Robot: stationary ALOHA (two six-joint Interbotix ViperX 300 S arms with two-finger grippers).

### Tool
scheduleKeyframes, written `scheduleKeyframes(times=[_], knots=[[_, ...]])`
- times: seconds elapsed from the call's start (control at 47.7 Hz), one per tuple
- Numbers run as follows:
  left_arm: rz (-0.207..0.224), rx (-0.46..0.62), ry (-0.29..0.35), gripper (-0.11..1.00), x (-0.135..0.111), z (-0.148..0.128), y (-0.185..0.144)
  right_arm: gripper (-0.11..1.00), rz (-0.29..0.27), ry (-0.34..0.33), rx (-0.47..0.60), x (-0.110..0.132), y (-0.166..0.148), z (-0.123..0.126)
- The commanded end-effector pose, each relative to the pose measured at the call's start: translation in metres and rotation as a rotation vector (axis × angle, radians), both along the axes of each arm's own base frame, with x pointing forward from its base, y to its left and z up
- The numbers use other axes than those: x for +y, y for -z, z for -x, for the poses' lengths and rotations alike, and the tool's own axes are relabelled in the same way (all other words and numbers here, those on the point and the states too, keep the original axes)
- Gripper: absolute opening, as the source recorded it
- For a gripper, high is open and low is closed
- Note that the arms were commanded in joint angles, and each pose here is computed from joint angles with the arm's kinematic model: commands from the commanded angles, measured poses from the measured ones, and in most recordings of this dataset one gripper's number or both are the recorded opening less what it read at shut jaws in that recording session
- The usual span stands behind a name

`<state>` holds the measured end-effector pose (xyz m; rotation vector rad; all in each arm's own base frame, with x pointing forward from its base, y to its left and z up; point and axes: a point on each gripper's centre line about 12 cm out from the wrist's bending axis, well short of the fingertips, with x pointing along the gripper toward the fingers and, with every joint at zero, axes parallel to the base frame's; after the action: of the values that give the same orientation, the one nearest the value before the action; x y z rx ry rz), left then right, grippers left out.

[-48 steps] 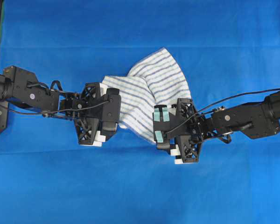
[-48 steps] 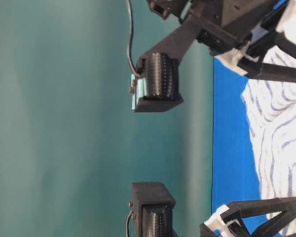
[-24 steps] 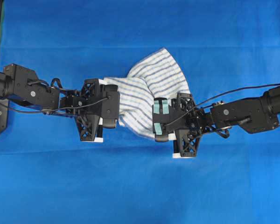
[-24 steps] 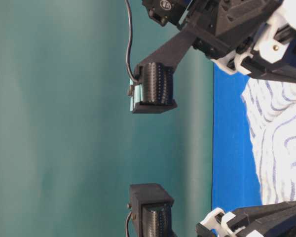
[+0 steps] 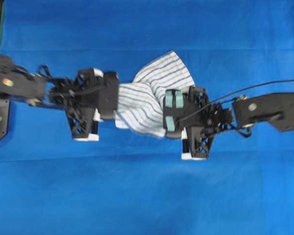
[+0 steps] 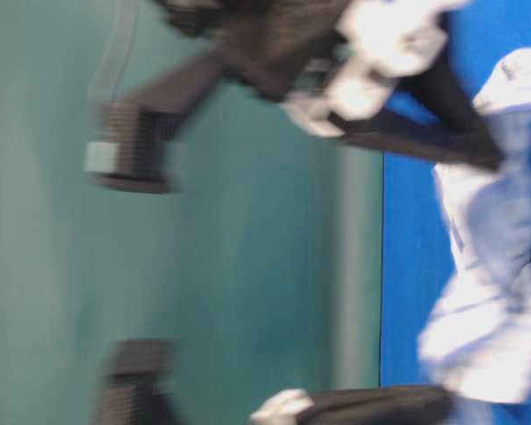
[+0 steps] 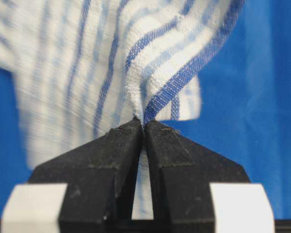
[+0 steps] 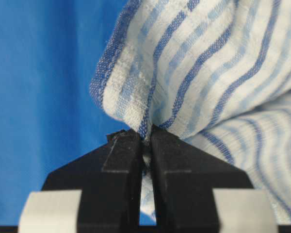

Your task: Lift the towel with both arms.

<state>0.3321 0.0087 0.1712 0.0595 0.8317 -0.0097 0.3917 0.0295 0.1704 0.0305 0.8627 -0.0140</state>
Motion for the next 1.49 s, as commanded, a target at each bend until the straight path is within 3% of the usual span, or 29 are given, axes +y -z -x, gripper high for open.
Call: scheduleKeyframes(times=[0.0,0.357,0.671,0.818,1.028,1.469], knots=[[-0.003,-0.092,-0.010,0.03,0.003,0.002,-0.043,0.05,0.003,0.015,-0.098,-0.006,-0.048,-0.004],[-0.005,-0.253,-0.008,0.03,0.002,0.028,-0.164,0.05,0.085,0.068,-0.179,-0.020,-0.162,0.005],[-0.022,-0.348,-0.003,0.03,0.002,0.048,-0.250,0.05,0.153,0.092,-0.295,-0.030,-0.262,0.024],[-0.024,-0.403,-0.003,0.03,0.002,0.053,-0.282,0.05,0.174,0.090,-0.331,-0.032,-0.291,0.031],[-0.053,-0.448,0.014,0.03,0.002,0.056,-0.304,0.05,0.186,0.094,-0.358,-0.033,-0.319,0.038],[-0.062,-0.429,0.022,0.03,0.002,0.050,-0.299,0.05,0.192,0.089,-0.334,-0.033,-0.313,0.037]])
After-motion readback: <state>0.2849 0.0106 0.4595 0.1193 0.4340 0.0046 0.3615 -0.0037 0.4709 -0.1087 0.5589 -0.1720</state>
